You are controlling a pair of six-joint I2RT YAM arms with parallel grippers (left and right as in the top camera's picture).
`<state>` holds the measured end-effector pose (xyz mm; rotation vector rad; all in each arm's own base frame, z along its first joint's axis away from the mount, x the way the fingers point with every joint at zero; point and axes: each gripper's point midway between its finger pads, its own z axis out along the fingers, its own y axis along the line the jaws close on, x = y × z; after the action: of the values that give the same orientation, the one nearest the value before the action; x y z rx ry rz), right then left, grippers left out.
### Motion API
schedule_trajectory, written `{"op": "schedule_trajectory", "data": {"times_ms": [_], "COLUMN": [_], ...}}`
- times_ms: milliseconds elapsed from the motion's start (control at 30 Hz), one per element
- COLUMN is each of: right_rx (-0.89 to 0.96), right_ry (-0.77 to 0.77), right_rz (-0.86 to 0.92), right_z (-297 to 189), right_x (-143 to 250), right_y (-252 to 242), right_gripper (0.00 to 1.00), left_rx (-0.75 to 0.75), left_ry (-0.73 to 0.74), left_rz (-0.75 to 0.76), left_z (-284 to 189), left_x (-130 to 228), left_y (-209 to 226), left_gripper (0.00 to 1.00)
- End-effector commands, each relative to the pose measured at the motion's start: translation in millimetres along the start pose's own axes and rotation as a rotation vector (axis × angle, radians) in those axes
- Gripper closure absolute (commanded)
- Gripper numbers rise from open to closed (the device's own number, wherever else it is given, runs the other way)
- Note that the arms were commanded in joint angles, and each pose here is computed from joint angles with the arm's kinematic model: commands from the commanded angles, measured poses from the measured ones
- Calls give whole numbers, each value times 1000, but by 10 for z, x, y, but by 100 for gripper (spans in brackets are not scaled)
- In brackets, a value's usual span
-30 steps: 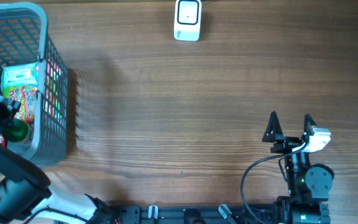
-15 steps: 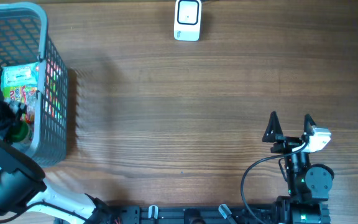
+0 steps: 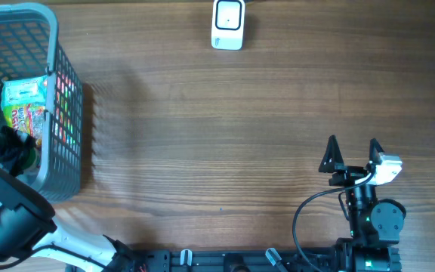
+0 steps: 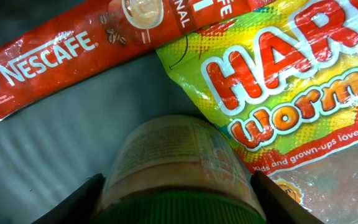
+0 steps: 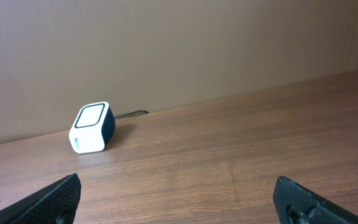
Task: Scan the item barcode
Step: 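Lower the left gripper into the basket and grasp the green-capped bottle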
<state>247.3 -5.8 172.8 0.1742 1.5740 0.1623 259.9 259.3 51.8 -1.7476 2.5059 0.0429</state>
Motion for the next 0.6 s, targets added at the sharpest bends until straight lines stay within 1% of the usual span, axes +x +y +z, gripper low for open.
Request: {"op": "schedule_trajectory", "data": {"times_ms": [0, 100, 233, 400, 500, 567], "right_rx": [5, 5, 5, 5, 5, 5], "right_ry": [-4, -4, -4, -4, -4, -4], "right_rz": [-11, -12, -12, -11, -11, -11], "right_z": [0, 0, 0, 0, 0, 0], "right_x": [-6, -6, -6, -6, -6, -6], "right_y": [-7, -7, -7, -7, -7, -7], "right_gripper": [0, 0, 0, 0, 0, 0], "left_rx": [-4, -3, 37, 200, 273, 327], "left_ry": [47, 46, 33, -10, -82, -149], "left_rz": [3, -1, -2, 11, 36, 70], "left_z": [61, -96, -494, -1153, -1590, -1929], "left_x": [83, 38, -72, -135, -91, 8], "left_y": [0, -21, -125, -424, -629, -814], "left_gripper": [47, 51, 51, 53, 52, 51]}}
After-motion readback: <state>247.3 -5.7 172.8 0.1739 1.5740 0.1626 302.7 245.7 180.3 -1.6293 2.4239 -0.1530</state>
